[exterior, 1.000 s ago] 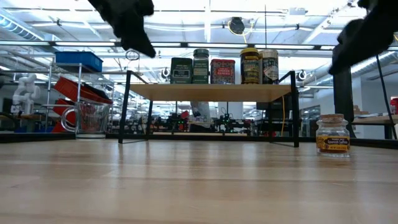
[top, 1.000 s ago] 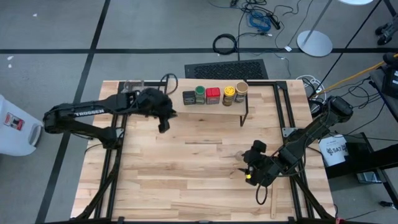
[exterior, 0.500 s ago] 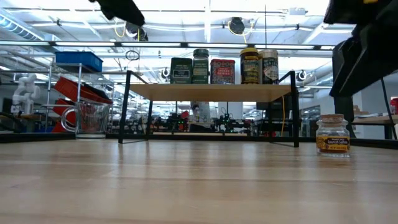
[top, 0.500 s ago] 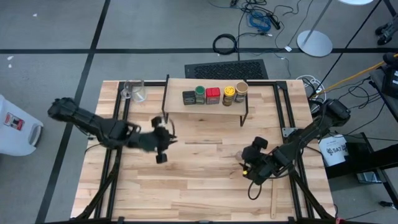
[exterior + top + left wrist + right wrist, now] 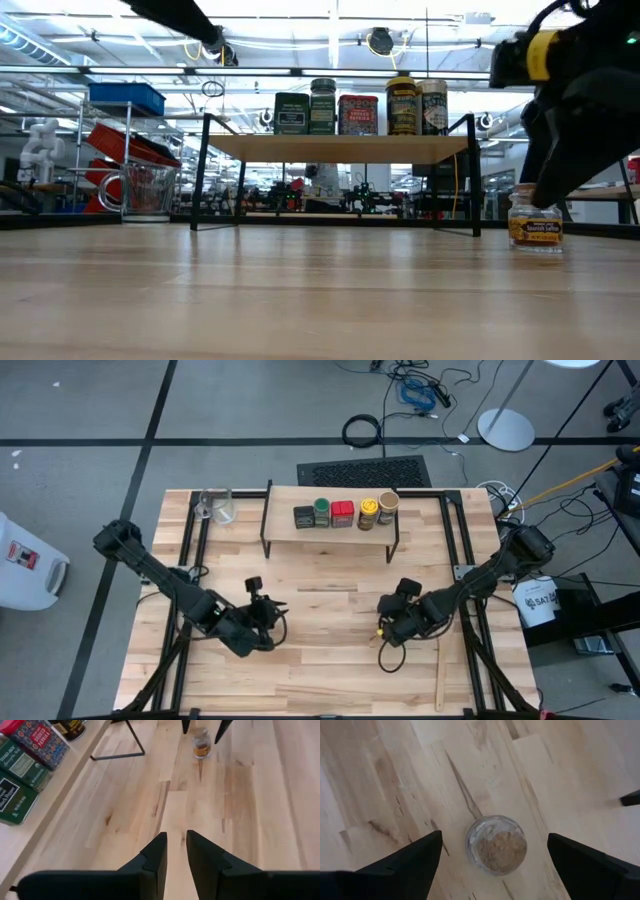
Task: Shelf spices
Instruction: Put the brown seasoning bottle on the shelf
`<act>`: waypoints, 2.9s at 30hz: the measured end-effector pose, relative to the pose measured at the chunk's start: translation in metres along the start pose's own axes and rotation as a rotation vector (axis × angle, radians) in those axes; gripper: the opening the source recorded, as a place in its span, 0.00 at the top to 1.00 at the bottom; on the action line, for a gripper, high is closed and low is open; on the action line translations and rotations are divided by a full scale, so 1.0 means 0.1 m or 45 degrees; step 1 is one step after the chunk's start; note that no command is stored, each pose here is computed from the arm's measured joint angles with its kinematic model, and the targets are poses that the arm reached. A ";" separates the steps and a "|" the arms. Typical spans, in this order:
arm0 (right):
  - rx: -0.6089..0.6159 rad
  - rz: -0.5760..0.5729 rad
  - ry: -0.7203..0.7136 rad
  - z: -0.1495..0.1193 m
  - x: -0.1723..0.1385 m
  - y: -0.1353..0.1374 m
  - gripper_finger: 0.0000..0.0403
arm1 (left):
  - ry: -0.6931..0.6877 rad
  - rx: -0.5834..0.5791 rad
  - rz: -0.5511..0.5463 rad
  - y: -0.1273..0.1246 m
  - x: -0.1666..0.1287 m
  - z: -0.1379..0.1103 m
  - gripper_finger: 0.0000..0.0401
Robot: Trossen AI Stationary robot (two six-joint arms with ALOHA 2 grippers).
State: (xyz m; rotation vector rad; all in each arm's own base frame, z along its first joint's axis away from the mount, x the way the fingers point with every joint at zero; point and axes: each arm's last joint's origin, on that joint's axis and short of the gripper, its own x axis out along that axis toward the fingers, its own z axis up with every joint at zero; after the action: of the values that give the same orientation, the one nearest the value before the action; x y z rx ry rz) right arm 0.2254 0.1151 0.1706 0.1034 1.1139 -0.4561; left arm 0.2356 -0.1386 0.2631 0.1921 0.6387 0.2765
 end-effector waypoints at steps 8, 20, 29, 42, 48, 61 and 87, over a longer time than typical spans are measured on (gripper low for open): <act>-0.040 0.099 0.077 0.11 0.10 -0.04 0.18 | -0.007 0.012 0.024 -0.12 0.10 -0.03 0.80; -0.022 0.150 0.131 0.17 0.14 -0.09 0.37 | -0.010 0.008 0.023 -0.12 0.11 -0.03 0.80; 0.025 0.170 0.159 0.17 0.14 -0.09 0.55 | -0.009 0.003 0.024 -0.12 0.11 -0.03 0.80; 0.003 0.297 0.076 0.29 0.13 -0.03 0.56 | -0.113 -0.078 0.003 -0.20 0.22 0.07 0.67; -0.040 0.383 -0.046 0.64 -0.07 0.00 0.59 | -0.292 -0.102 -0.024 -0.20 0.24 0.27 0.39; -0.208 0.529 -0.464 1.43 -0.84 0.01 0.57 | -0.365 -0.272 -0.149 0.14 0.52 0.49 0.25; -0.249 0.524 -0.485 1.45 -0.86 0.02 0.57 | -0.334 -0.280 -0.330 0.14 0.86 0.47 0.25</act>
State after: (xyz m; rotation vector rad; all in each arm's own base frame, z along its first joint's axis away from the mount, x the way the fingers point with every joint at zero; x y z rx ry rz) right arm 0.3168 0.0985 0.3113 0.0676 0.7305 0.0063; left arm 0.3273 -0.1027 0.2559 -0.0658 0.3635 0.0676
